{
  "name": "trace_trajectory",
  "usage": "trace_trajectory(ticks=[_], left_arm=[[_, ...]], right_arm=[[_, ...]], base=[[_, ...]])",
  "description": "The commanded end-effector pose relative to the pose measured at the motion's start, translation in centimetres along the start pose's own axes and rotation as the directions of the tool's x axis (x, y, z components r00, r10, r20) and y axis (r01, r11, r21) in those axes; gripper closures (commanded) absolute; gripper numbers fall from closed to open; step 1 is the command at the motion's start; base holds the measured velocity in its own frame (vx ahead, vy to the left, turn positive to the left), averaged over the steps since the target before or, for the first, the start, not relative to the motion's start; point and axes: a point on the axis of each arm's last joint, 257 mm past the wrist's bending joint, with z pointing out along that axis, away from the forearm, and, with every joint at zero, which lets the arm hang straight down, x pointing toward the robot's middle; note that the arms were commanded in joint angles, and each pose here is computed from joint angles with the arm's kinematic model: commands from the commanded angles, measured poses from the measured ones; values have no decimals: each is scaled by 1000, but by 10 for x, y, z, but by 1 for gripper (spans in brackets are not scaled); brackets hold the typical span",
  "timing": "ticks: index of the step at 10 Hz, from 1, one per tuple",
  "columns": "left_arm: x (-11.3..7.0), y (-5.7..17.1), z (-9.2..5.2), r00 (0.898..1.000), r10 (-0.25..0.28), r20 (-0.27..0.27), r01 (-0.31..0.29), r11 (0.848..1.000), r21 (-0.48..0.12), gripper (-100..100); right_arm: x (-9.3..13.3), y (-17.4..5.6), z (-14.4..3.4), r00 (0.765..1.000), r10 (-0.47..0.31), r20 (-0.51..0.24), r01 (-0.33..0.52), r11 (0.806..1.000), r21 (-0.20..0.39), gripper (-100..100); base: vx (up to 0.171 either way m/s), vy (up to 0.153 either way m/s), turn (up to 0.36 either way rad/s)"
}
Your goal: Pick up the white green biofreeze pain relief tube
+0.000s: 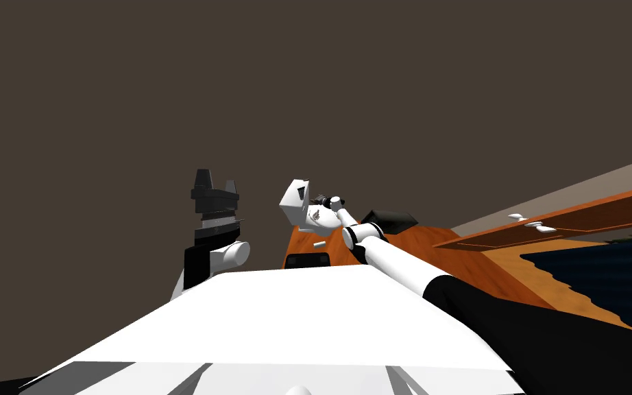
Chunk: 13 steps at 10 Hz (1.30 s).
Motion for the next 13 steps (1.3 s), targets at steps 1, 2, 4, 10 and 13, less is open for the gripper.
trace_trajectory(ticks=[1,2,4,10,13], left_arm=[[0,0,0,1000,0,0,0,1000,0,0],[0,0,0,1000,0,0,0,1000,0,0],[0,0,0,1000,0,0,0,1000,0,0],[0,0,0,1000,0,0,0,1000,0,0],[0,0,0,1000,0,0,0,1000,0,0]], right_arm=[[13,-20,9,999,41,-21,-41,998,42,-100],[11,-21,9,999,43,-18,-42,998,42,-100],[31,-58,21,993,105,-46,-100,988,116,-100],[69,-109,32,981,168,-98,-146,968,206,-100],[58,-112,32,982,170,-76,-152,966,208,-100]], base=[[68,-14,0],[50,1,7],[41,3,-4],[61,-6,3],[-2,0,-1]])
